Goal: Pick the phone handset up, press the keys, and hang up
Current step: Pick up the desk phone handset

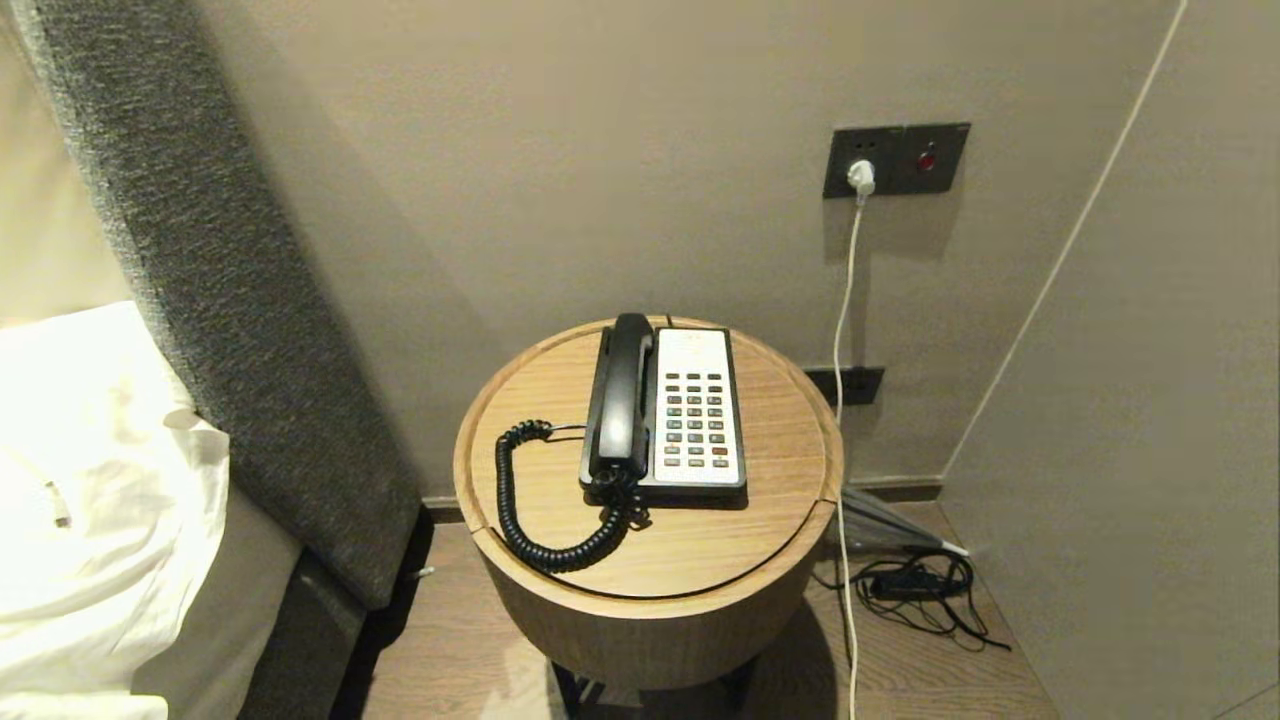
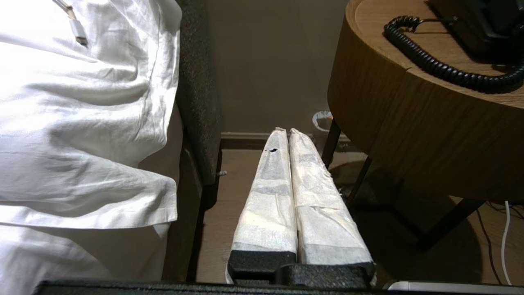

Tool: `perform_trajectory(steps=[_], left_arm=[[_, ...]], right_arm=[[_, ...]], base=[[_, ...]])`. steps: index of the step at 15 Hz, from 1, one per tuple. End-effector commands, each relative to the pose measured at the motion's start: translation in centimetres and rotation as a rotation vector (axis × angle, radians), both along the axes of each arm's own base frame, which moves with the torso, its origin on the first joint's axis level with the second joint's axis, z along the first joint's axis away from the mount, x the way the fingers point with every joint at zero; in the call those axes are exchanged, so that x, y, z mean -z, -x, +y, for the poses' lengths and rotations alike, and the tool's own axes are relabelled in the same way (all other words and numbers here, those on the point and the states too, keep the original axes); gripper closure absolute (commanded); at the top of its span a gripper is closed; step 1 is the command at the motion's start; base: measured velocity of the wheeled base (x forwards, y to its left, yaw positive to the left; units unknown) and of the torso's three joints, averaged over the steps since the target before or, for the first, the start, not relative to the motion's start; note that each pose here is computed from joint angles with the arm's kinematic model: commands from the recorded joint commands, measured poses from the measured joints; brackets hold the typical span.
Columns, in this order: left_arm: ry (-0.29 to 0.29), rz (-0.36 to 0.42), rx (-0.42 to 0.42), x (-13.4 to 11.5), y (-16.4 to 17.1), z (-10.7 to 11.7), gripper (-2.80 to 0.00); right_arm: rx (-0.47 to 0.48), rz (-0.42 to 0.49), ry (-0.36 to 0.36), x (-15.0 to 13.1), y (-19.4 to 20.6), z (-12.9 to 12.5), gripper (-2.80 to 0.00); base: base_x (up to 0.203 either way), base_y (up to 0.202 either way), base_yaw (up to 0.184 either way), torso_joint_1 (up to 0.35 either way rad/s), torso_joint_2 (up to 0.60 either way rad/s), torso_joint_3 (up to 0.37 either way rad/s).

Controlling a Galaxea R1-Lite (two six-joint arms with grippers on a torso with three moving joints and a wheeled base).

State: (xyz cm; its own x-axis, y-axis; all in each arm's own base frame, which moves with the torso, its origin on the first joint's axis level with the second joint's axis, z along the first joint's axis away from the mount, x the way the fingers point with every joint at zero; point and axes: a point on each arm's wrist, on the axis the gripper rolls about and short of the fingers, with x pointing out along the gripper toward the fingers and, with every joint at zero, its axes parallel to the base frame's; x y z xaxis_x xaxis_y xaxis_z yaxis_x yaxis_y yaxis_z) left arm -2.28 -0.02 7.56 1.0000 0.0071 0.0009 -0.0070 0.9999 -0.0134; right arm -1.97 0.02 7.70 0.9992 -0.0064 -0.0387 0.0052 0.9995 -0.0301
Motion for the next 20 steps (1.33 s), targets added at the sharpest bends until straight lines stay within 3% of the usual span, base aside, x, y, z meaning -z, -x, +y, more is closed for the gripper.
perform_trajectory(steps=[1,12,20], left_arm=[[0.000,0.001,-0.002,-0.01,-0.01,0.00,0.00],[-0.001,0.001,-0.001,0.00,-0.01,0.00,0.00],[-0.023,0.006,-0.001,0.02,0.00,-0.01,0.00]], right_arm=[[0.000,0.000,0.000,0.00,0.00,0.00,0.00],[0.000,0.000,0.000,0.00,0.00,0.00,0.00],[0.000,0.000,0.000,0.00,0.00,0.00,0.00]], base=[[0.000,0.000,0.000,0.003,-0.01,-0.198],[0.000,0.000,0.000,0.003,0.00,-0.196],[0.000,0.000,0.000,0.002,0.00,-0.028]])
